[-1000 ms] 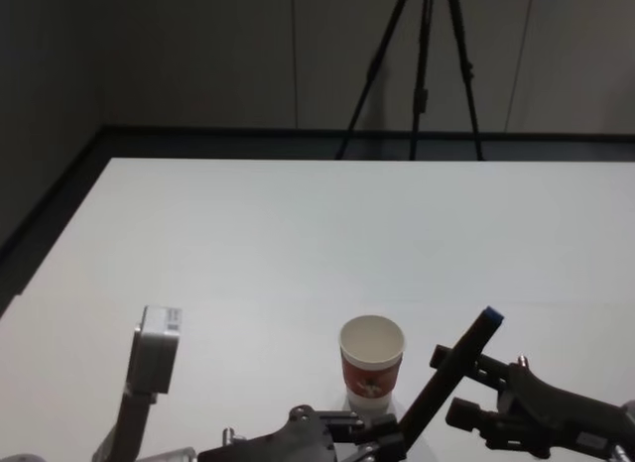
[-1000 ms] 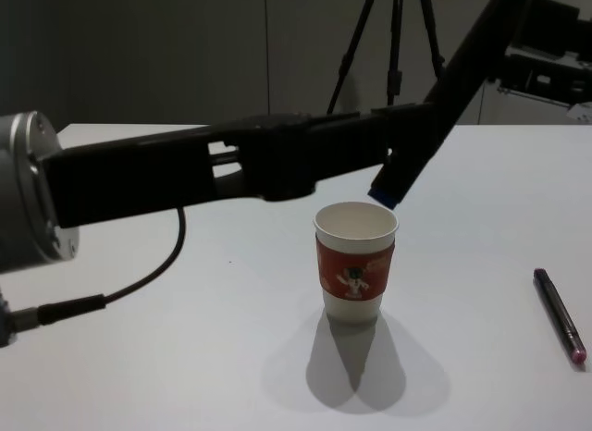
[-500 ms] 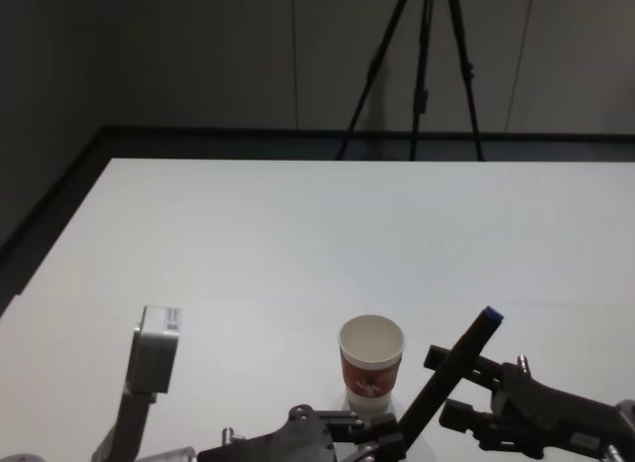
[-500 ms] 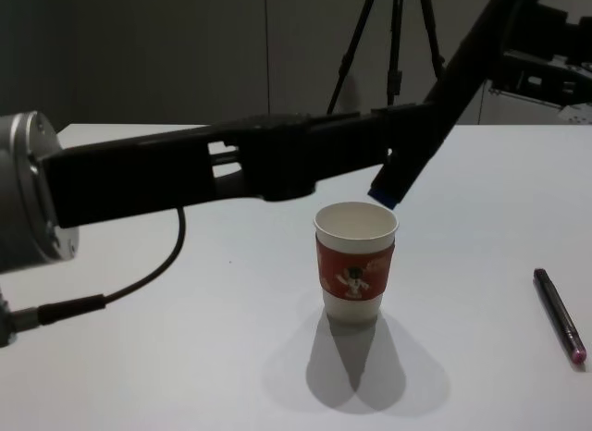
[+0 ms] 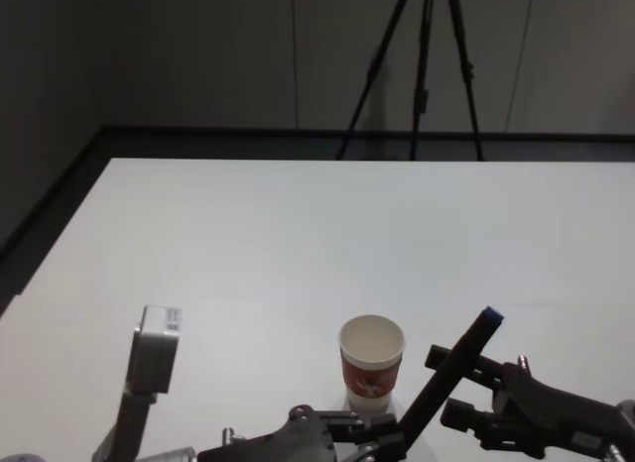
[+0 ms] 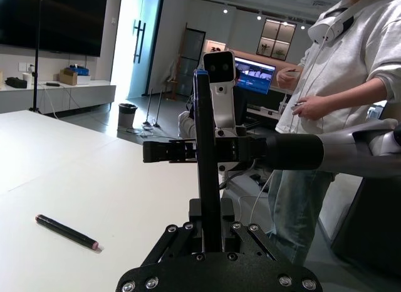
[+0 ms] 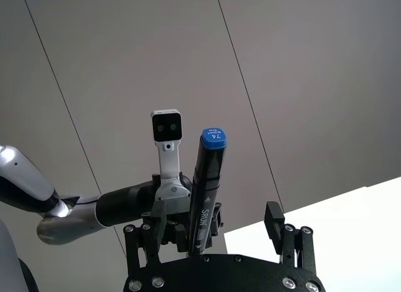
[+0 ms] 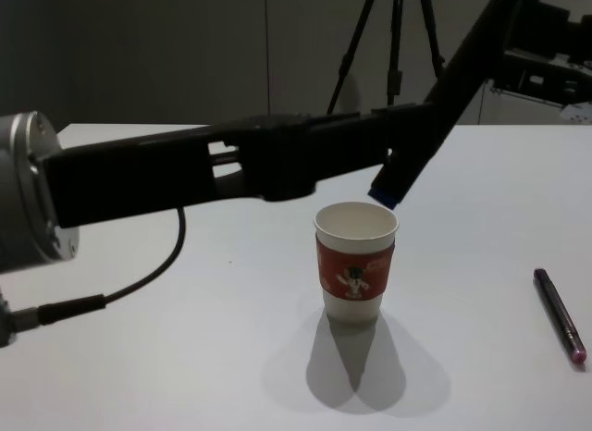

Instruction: Place the pen into the pen holder.

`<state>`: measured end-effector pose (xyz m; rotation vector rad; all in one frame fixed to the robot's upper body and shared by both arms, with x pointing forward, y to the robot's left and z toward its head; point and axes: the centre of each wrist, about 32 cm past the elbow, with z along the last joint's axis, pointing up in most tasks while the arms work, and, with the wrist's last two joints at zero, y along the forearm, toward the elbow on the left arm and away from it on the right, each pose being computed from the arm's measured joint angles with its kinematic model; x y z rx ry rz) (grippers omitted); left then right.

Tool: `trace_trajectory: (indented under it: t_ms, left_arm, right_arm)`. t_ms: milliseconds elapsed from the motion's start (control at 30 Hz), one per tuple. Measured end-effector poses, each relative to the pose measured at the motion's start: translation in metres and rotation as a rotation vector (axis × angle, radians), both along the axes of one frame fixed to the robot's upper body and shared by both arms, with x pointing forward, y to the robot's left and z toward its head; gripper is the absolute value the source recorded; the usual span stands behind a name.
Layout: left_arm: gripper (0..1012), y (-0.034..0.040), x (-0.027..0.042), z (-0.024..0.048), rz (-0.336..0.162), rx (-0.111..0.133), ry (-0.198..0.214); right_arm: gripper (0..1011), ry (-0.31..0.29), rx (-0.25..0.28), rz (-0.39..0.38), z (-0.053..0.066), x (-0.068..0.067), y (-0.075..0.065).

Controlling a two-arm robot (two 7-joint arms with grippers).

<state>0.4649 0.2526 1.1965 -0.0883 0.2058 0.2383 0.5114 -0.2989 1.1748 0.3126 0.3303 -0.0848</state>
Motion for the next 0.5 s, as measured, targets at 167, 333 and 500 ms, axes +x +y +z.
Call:
trace_trajectory:
  t_ms: [167,333,500]
  left_arm:
    - [163,0.0000,0.0000,0.0000,0.000,0.000,0.000]
    - [163,0.0000,0.0000,0.0000,0.000,0.000,0.000]
    - [163,0.0000,0.0000,0.0000,0.000,0.000,0.000]
  right_arm:
    - [1001,0.000,0.000,0.000,0.0001,-0.0001,-0.0002]
    - [1001,0.000,0.000,0.000,0.0002,-0.0001,-0.0004]
    - [1001,0.000,0.000,0.000,0.0001,-0.0001,-0.0004]
